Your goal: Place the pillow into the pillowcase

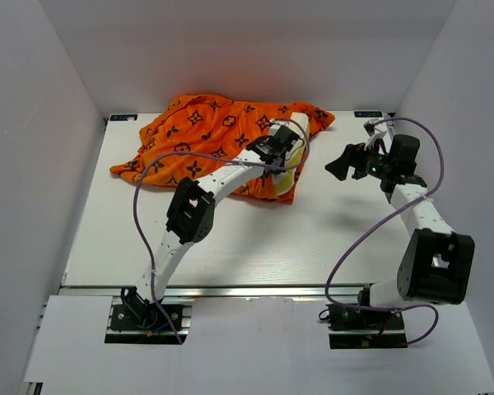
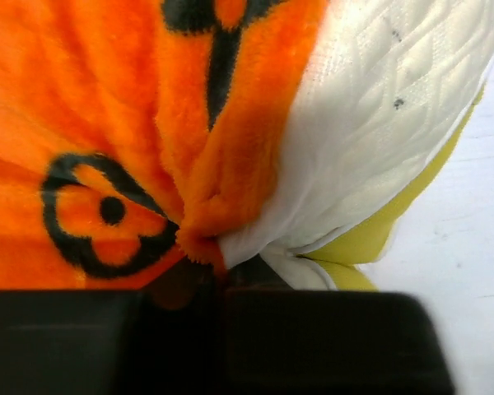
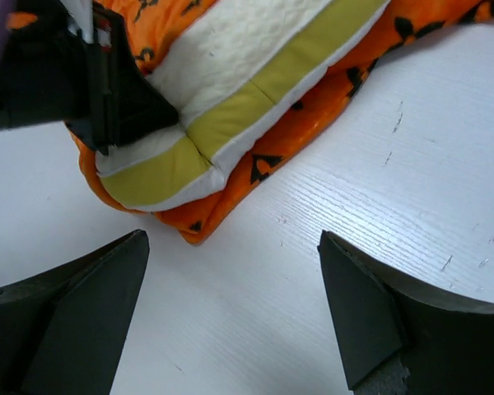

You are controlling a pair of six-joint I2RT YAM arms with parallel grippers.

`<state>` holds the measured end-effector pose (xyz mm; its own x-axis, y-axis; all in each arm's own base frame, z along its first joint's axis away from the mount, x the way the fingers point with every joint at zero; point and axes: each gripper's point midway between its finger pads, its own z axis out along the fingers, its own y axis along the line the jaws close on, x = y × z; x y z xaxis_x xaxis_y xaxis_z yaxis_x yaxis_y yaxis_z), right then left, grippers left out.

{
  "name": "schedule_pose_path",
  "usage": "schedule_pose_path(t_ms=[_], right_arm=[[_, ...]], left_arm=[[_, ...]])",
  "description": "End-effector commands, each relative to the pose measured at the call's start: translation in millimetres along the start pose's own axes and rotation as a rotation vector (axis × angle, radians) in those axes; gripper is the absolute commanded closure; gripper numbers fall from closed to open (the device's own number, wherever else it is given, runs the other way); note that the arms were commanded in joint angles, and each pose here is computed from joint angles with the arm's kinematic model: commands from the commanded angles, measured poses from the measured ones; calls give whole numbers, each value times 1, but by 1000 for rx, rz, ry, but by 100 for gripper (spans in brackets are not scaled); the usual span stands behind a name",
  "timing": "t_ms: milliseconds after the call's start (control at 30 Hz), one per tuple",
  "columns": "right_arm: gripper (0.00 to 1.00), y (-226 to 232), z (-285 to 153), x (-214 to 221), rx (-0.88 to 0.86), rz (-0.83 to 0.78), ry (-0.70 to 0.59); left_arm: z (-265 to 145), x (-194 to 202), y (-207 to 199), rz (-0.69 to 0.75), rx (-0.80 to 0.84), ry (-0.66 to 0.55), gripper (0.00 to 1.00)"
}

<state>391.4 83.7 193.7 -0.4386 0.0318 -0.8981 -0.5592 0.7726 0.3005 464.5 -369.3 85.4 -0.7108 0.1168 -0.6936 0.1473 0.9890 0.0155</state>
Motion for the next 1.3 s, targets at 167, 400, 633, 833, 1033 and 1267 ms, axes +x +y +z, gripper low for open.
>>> schedule_pose_path(t_ms=[167,400,633,833,1033,1267], right_arm=[[21,12,15,-11,-76,-31,-6],[30,34,71,1,-139,67,97],[32,84,128,-4,-234,115,179],[29,114,175,-13,-206,268,219],[27,141,194,-15,-262,348,224],[28,142,202,26,-200,497,312]], left_arm=[[-38,-33,141,-212,-185,0,100],[-132,-111,161,-304,-71,-228,100],[-182,-131,158,-385,31,-306,100],[-201,-119,172,-402,8,-311,100],[-205,-104,177,-434,21,-292,100],[-220,-109,173,-478,70,-311,100]])
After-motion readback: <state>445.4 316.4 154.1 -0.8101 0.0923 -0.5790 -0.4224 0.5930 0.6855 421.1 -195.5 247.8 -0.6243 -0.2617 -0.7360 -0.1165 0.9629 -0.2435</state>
